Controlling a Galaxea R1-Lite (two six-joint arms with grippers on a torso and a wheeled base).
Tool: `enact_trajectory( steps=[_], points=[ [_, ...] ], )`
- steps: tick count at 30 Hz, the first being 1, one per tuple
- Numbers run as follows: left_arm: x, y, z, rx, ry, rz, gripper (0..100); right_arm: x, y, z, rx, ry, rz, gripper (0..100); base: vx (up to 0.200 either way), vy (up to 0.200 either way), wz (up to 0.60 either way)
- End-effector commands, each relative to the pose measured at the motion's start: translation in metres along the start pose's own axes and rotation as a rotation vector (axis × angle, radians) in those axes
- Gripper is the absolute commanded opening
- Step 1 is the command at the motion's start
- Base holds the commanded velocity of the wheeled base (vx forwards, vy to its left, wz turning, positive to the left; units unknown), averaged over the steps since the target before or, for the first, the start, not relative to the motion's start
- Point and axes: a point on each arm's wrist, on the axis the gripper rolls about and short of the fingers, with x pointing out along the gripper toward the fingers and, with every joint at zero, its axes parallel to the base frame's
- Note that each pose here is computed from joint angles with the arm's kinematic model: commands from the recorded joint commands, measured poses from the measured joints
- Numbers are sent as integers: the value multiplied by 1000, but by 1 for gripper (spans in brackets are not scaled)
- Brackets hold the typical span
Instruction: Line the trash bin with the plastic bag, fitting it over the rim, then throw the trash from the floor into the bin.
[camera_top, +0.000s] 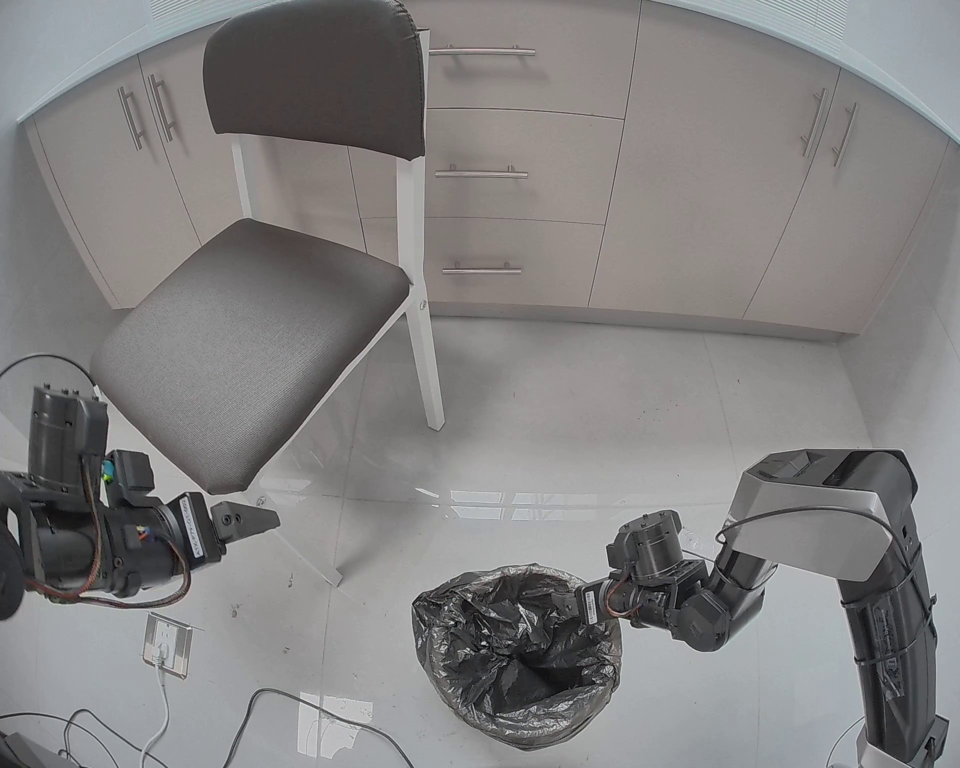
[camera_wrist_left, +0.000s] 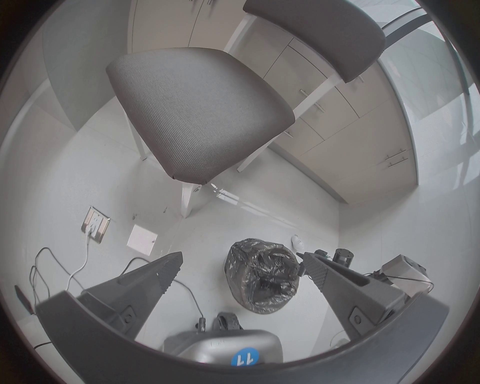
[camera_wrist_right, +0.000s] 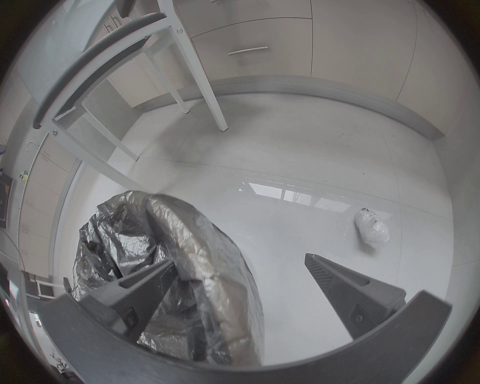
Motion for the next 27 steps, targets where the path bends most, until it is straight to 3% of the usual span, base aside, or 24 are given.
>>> enact_trajectory(
  steps=[1,15,27],
  points=[
    [62,63,-74,-16,65,49,100,18,14,19,6,-15,-83,100,0,0,0],
    [129,106,-107,-66,78,88,100,25,21,34,155,-115,-171,100,0,0,0],
    [128,105,-106,-69,71,82,100,22,21,42,174,-202,-235,100,0,0,0]
  ],
)
